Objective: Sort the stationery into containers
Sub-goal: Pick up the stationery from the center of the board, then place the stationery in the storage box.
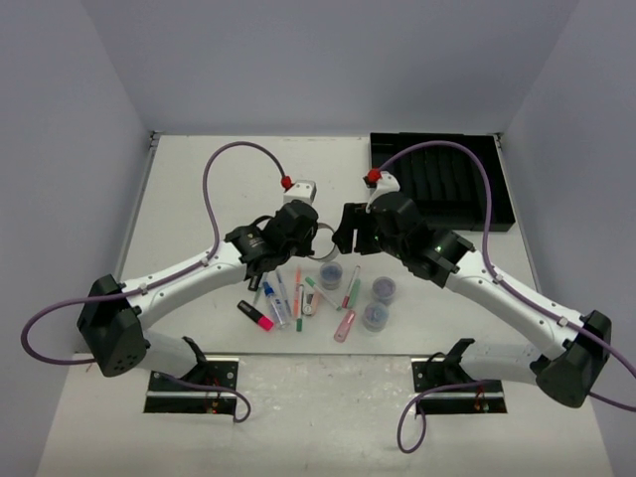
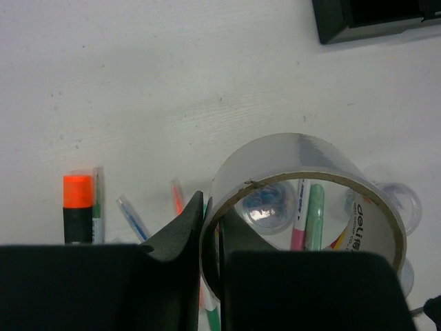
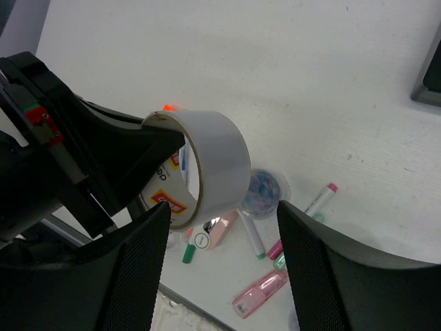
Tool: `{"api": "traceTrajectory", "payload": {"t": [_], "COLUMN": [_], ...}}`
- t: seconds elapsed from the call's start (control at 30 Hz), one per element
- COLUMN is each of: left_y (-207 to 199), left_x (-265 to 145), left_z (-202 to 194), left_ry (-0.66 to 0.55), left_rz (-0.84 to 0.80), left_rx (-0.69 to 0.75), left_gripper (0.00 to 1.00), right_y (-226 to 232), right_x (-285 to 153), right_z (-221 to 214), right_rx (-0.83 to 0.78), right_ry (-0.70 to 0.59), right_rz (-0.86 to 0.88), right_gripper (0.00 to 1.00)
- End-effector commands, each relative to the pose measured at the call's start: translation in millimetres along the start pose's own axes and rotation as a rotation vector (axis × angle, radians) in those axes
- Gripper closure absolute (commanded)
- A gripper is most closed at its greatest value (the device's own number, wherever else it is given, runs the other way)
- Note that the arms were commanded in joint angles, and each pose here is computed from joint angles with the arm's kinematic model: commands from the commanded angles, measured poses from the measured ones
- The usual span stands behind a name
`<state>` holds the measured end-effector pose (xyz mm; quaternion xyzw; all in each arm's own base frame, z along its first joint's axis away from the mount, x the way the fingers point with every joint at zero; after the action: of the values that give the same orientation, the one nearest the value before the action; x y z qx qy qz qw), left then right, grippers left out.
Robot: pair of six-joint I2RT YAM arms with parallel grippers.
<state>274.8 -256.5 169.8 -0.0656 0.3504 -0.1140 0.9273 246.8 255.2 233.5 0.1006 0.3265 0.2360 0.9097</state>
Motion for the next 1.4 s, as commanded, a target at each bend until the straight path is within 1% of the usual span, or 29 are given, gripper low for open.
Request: {"api": "traceTrajectory", "payload": {"t": [0.0, 0.07, 0.23, 0.33, 0.37, 0.43, 0.5, 0.57, 0.63, 0.67, 0.7, 0.73, 0.77, 0.8, 0.9, 1.13, 1.37], "left_y": [-15, -16, -18, -21, -21, -20, -19, -18, -19, -20, -20, -21, -21, -22, -22, -21, -2], "left_x": [-5, -7, -8, -6, -6, -7, -8, -10, -12, -13, -14, -15, -16, -17, -19, -28, -59], "left_z": [25, 27, 27, 24, 25, 27, 30, 34, 38, 39, 41, 42, 43, 43, 45, 52, 71], "left_ry": [-0.084, -0.089, -0.093, -0.085, -0.087, -0.096, -0.108, -0.119, -0.128, -0.130, -0.133, -0.135, -0.136, -0.136, -0.142, -0.164, -0.244], "left_rz": [-0.040, -0.046, -0.059, -0.075, -0.074, -0.070, -0.059, -0.056, -0.060, -0.062, -0.063, -0.065, -0.066, -0.067, -0.075, -0.082, -0.044], "left_rx": [-0.008, -0.008, -0.015, -0.017, -0.018, -0.020, -0.025, -0.031, -0.036, -0.036, -0.037, -0.037, -0.036, -0.036, -0.044, -0.060, -0.100], "left_gripper": [1.00, 1.00, 1.00, 1.00, 1.00, 1.00, 1.00, 1.00, 1.00, 0.95, 0.83, 0.75, 0.60, 0.52, 0.39, 0.32, 0.26], "right_y": [7, 2, -8, -11, -12, -11, -13, -12, -12, -12, -13, -13, -12, -12, -13, -18, -30], "right_x": [7, 14, 36, 49, 52, 53, 55, 55, 54, 54, 54, 54, 54, 54, 54, 58, 59], "right_z": [15, 11, -1, -9, -10, -13, -12, -12, -11, -11, -11, -11, -11, -11, -12, -16, -15], "right_rx": [0.015, 0.008, -0.009, -0.013, -0.016, -0.028, -0.034, -0.036, -0.036, -0.037, -0.038, -0.036, -0.037, -0.036, -0.035, -0.031, -0.049], "right_ry": [-0.061, -0.052, -0.013, 0.006, 0.008, 0.012, 0.010, 0.010, 0.009, 0.008, 0.009, 0.009, 0.010, 0.010, 0.011, 0.017, 0.009], "right_rz": [0.002, -0.025, -0.090, -0.118, -0.132, -0.147, -0.165, -0.169, -0.174, -0.176, -0.178, -0.179, -0.177, -0.177, -0.179, -0.204, -0.261], "right_gripper": [0.38, 0.42, 0.47, 0.60, 0.61, 0.66, 0.74, 0.89, 1.00, 1.00, 1.00, 1.00, 1.00, 1.00, 1.00, 1.00, 1.00]}}
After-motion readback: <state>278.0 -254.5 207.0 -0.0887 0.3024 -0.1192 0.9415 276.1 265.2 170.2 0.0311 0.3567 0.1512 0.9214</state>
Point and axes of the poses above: each gripper's point midway between its finger pads, its own x axis out along the fingers, its own y axis along the line the jaws close on, z = x × y, the point moved 1 cm from there along -x, back along the fingers, and after that the axes turned 4 degrees about -x, right-handed, at the moved point
